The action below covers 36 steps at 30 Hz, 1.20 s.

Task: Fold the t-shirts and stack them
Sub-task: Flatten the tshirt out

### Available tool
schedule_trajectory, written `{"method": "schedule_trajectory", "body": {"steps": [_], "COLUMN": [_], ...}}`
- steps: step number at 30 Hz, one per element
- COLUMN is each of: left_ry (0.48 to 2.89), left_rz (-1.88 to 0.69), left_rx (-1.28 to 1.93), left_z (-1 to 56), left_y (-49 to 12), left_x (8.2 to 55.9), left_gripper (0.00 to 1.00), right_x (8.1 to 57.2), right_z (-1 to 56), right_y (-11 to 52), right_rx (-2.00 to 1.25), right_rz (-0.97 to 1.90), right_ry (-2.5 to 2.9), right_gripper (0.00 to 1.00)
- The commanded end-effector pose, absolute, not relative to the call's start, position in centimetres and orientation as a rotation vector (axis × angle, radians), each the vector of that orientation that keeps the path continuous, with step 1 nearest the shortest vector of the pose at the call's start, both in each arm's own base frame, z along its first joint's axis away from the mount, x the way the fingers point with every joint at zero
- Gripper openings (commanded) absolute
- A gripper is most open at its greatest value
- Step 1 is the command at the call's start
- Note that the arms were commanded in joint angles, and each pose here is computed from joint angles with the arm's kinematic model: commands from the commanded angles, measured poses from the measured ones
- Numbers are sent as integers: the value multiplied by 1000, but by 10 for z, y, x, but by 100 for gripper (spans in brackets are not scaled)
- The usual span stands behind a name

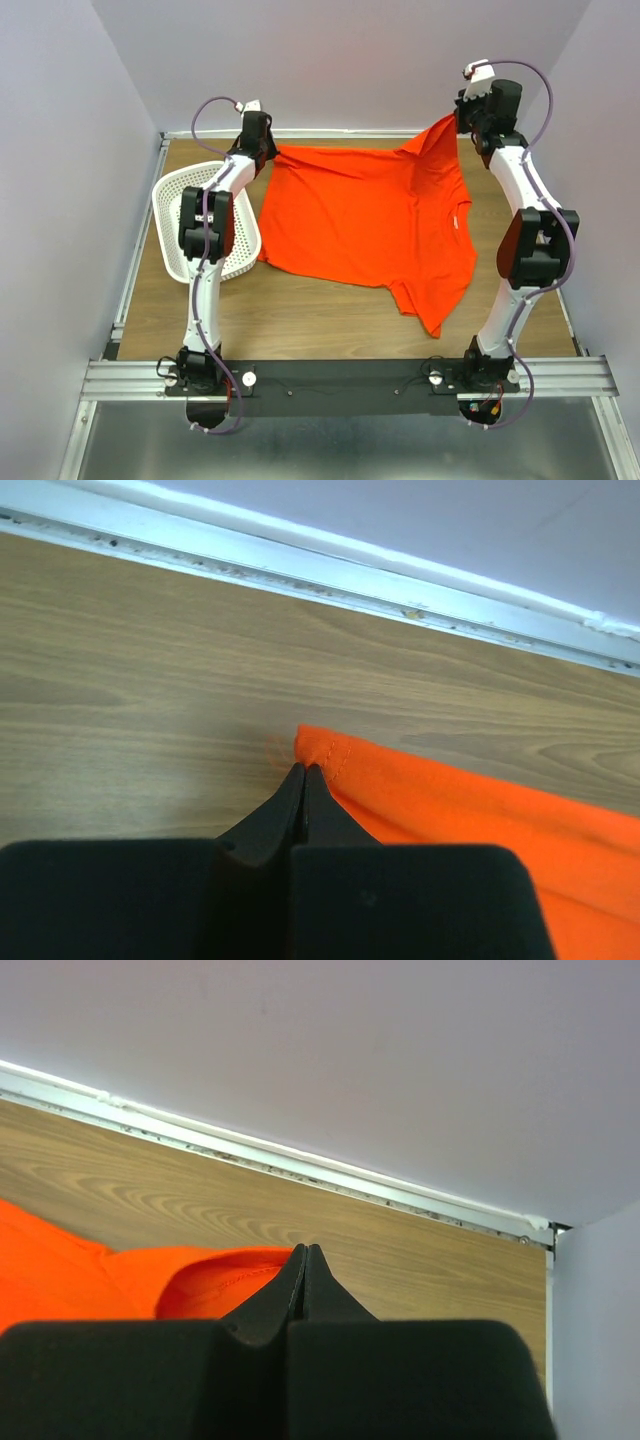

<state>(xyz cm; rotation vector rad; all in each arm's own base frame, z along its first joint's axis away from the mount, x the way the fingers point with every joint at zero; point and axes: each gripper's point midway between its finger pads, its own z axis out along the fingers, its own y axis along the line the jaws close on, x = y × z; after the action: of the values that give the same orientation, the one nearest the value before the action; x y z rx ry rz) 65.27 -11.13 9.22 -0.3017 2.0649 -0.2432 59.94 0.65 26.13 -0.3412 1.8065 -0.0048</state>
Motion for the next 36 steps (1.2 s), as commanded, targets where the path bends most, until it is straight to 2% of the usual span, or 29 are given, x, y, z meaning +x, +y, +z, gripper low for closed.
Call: {"method": "schedule_trajectory", "body": {"steps": [1,15,27,36], "left_ry": [2000,2015,2024,2033], "left_rz": [-185,-194,-248,-205], "left_rx": [-349,-304,-223,-242], "left_z": [124,121,114,110], "left_y": [-82,-70,-83,-76], "left_x": [656,663,676,674], "left_gripper": [0,0,0,0], "right_x": [616,642,627,618], "right_z": [253,215,257,254], "right_y": [8,15,5,2], "right_rx": [-319,-273,-263,-260], "right_rz": [37,124,62,67], "right_ry": [1805,1851,1795,1806], "right_gripper": [1,1,1,1]}}
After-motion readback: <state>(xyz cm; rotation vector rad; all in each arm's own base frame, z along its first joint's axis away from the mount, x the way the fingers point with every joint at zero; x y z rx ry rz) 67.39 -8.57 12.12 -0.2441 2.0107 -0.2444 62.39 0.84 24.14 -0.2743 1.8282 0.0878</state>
